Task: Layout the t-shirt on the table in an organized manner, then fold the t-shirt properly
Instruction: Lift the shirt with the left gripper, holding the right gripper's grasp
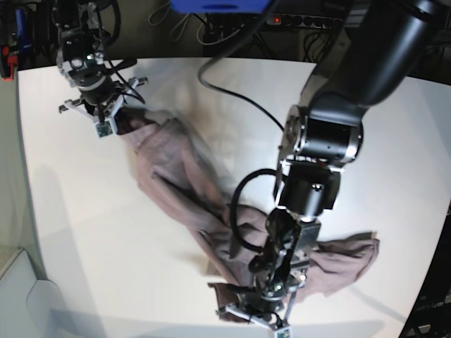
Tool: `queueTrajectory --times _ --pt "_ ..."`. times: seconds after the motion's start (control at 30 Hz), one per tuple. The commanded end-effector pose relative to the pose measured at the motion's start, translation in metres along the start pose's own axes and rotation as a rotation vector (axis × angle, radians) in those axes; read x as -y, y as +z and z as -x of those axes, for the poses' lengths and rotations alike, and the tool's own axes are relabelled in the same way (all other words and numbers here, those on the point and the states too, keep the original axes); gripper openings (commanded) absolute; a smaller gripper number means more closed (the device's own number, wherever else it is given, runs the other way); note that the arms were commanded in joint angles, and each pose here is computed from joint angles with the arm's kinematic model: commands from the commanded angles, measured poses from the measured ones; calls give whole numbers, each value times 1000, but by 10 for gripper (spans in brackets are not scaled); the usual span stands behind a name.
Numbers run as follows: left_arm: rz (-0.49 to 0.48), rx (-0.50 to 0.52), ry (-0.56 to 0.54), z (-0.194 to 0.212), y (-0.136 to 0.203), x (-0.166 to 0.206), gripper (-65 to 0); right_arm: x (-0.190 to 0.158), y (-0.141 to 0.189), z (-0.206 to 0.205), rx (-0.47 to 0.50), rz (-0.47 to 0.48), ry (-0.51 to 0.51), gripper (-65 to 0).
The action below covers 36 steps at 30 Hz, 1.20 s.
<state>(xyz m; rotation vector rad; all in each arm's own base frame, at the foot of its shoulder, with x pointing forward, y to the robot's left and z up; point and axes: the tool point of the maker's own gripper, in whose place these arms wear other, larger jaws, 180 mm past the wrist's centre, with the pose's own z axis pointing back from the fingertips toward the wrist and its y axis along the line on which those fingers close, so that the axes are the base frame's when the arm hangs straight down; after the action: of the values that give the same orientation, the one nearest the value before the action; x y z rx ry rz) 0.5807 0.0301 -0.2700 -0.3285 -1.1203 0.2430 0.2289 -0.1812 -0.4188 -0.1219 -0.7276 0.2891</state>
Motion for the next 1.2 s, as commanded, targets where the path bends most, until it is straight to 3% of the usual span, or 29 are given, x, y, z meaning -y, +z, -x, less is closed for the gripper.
queueTrajectory --times 0.0,0.63,0.77,1.0,1.17 --pt "28 117 -4 -49 3 18 -648 5 3 0 2 13 11 -650" --pt "35 239 -20 -121 14 18 -648 25 12 22 -51 31 97 -650" --pt "139 195 38 -118 29 57 -648 19 8 7 -15 30 65 -650" --pt "351 298 130 -171 89 103 -648 18 4 -5 11 32 47 -650" --pt "374 272 191 -161 90 98 -648 22 3 -11 25 39 53 -650"
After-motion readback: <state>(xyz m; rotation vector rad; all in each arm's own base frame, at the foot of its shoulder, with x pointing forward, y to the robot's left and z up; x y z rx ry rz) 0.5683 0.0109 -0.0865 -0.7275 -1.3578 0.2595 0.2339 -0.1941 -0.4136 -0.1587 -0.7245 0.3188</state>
